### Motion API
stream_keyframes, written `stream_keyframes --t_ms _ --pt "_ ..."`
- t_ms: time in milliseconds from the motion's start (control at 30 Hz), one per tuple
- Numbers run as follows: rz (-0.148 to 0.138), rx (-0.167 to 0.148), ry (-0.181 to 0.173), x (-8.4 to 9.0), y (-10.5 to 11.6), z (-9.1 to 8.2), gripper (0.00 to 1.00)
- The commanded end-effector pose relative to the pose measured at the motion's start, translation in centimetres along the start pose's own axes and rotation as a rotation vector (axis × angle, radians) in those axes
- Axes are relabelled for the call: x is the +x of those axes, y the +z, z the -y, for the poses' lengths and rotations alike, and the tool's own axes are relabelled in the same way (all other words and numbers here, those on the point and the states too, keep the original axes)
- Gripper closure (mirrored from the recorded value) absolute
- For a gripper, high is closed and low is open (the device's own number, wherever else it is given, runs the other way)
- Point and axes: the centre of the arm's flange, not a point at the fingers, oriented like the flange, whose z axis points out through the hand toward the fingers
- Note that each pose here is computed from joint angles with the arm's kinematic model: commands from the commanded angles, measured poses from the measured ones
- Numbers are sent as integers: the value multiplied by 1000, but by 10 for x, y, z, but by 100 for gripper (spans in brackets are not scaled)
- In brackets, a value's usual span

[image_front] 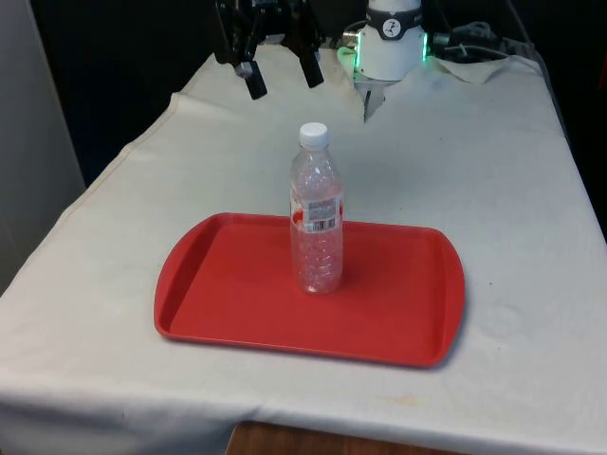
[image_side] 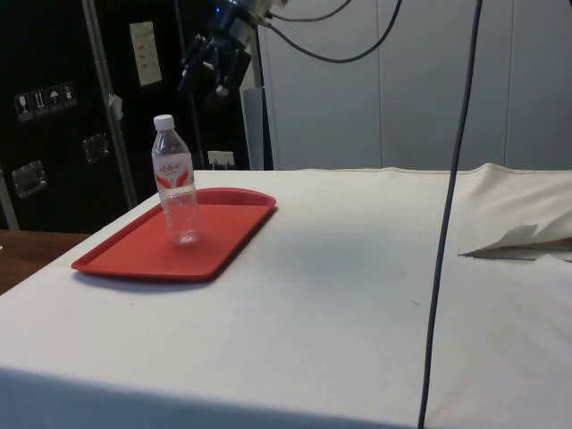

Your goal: Place the bottle upright on the tray.

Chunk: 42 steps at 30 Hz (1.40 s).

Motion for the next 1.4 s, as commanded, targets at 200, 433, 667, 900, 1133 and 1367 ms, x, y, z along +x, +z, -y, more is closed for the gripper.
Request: stream_keyframes --t_ms 200,433,667,900,1133,1367 --pt "28 -1 -32 9 -7 0 0" --pt "44 1 -65 17 -12 -1 0" --pt "59 3 -101 24 -17 -2 0" --pt "79 5 -141 31 -22 -2 0" --pt "96 6 -174 36 -26 -3 0" --pt "116 6 -209 41 -30 -4 0"
